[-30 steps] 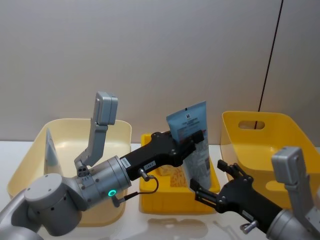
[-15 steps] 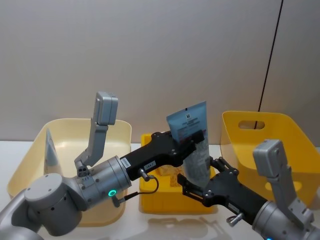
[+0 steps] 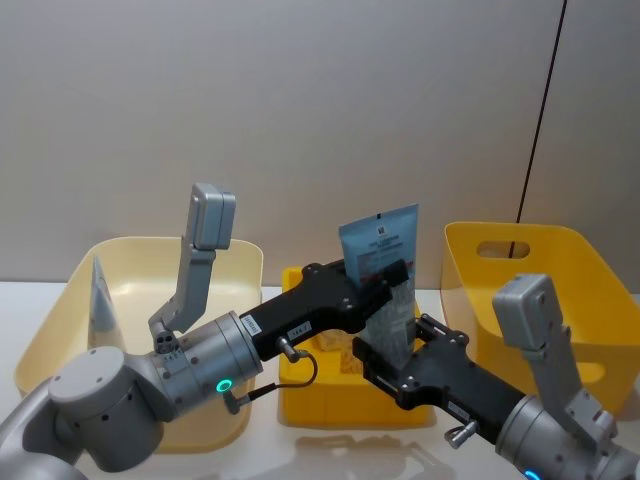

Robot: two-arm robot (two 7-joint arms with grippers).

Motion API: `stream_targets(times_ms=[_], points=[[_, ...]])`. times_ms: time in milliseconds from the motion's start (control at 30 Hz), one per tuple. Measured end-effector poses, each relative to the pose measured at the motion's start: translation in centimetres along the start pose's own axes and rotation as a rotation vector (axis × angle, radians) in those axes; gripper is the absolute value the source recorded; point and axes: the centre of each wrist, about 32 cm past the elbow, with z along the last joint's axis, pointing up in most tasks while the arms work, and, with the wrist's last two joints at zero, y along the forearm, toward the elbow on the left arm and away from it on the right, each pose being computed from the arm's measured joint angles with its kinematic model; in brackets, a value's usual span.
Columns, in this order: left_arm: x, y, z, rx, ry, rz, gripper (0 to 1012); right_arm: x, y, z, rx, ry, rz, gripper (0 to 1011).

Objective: Bimanual collaborative sorting of washing and personal care products

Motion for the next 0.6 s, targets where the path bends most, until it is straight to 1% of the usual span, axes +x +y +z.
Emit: stream_targets(times_ms=[200, 233, 267, 300, 333, 367, 400, 433, 500, 533, 600], points=[[0.0, 0.0, 0.0, 0.0, 0.0, 0.0, 379, -0.01, 0.14, 0.06, 0.002, -0.003, 0.003, 608], [0.0, 0.0, -0.01, 0.0, 0.0, 0.0, 439, -0.01, 0.15, 0.06, 0.001, -0.003, 0.003, 605], [0.0, 0.0, 0.0, 0.0, 0.0, 0.0, 458, -0.01, 0.16, 0.06, 0.002, -0.003, 0.003, 598], [0.0, 0.0, 0.0, 0.0, 0.0, 0.0, 499, -0.01, 0.17, 0.06, 0.002, -0.003, 0.003, 596], [0.0, 0.0, 0.0, 0.0, 0.0, 0.0, 499, -0.01, 0.17, 0.06, 0.002, -0.003, 0.003, 591], [0.0, -0.01, 0.0, 0.0, 0.0, 0.0, 556, -0.01, 0.17, 0.06, 0.002, -0.003, 0.003, 587], [0.0, 0.0, 0.0, 0.0, 0.0, 0.0, 578, -0.02, 0.17, 0.06, 0.001, -0.003, 0.003, 577], [0.0, 0.0, 0.0, 0.0, 0.0, 0.0, 637, -0.02, 0.18, 0.06, 0.002, -0.003, 0.002, 575], [0.0, -0.01, 0.0, 0.0, 0.0, 0.0, 673, -0.01, 0.19, 0.07, 0.002, -0.003, -0.002, 566], [0.0, -0.01, 0.0, 0.0, 0.0, 0.0, 722, 0.0, 0.19, 0.07, 0.0, -0.004, -0.009, 562], [0.0, 0.0, 0.0, 0.0, 0.0, 0.0, 782, 0.03, 0.17, 0.06, -0.001, -0.005, -0.02, 555]])
